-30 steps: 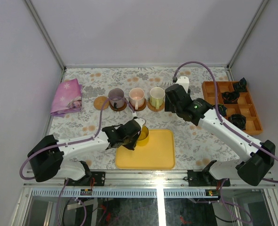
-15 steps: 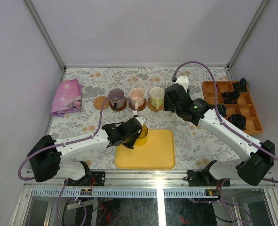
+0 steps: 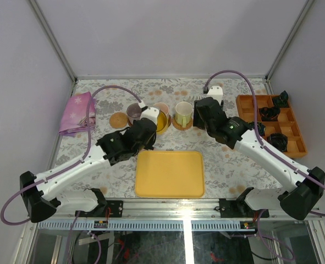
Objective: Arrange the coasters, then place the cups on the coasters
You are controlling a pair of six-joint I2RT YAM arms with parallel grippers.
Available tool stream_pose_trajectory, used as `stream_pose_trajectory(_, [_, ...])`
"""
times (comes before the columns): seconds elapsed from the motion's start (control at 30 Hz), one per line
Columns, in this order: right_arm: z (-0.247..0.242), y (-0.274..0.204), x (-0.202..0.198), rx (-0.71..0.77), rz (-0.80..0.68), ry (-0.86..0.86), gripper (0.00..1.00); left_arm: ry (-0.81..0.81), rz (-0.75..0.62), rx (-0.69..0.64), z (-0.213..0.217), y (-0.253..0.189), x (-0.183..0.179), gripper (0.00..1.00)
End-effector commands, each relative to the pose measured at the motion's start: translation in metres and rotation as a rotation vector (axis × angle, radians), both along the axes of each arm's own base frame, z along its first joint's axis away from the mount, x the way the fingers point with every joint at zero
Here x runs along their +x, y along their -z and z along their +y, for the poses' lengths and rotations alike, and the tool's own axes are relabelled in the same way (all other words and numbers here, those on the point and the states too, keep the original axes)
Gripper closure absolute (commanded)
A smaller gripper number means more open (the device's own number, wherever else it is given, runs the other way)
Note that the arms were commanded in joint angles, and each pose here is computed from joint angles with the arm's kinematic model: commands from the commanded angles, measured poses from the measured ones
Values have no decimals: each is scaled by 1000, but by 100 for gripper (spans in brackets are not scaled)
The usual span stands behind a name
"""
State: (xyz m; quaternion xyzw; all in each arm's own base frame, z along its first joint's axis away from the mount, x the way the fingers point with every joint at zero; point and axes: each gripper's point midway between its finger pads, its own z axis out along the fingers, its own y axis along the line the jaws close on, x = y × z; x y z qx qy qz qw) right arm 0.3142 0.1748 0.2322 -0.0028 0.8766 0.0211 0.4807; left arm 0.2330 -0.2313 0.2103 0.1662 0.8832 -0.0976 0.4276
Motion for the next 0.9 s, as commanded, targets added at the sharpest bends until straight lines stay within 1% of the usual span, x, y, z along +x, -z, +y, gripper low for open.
stream_pose_trajectory(0.0, [-13, -36, 14, 10, -141, 50, 38, -224, -113, -47, 37, -30, 48, 100])
stream_pose_trajectory(0.17, [-23, -53, 29, -14, -198, 74, 39, -389, -168, -97, 89, -37, 92, 100])
stream_pose_trajectory(0.33, [-34, -60, 44, -46, -213, 88, 39, -505, -205, -98, 139, -39, 127, 100])
stream_pose_trajectory(0.47, [-45, -61, 53, -56, -213, 104, 39, -569, -164, -67, 172, -19, 150, 100])
stream_pose_trajectory(0.57, [-55, -63, 58, -58, -211, 120, 39, -596, -138, -72, 192, -3, 165, 100])
stream_pose_trajectory(0.87, [-76, -57, 71, -61, -191, 165, 40, -545, -38, -38, 201, 53, 195, 100])
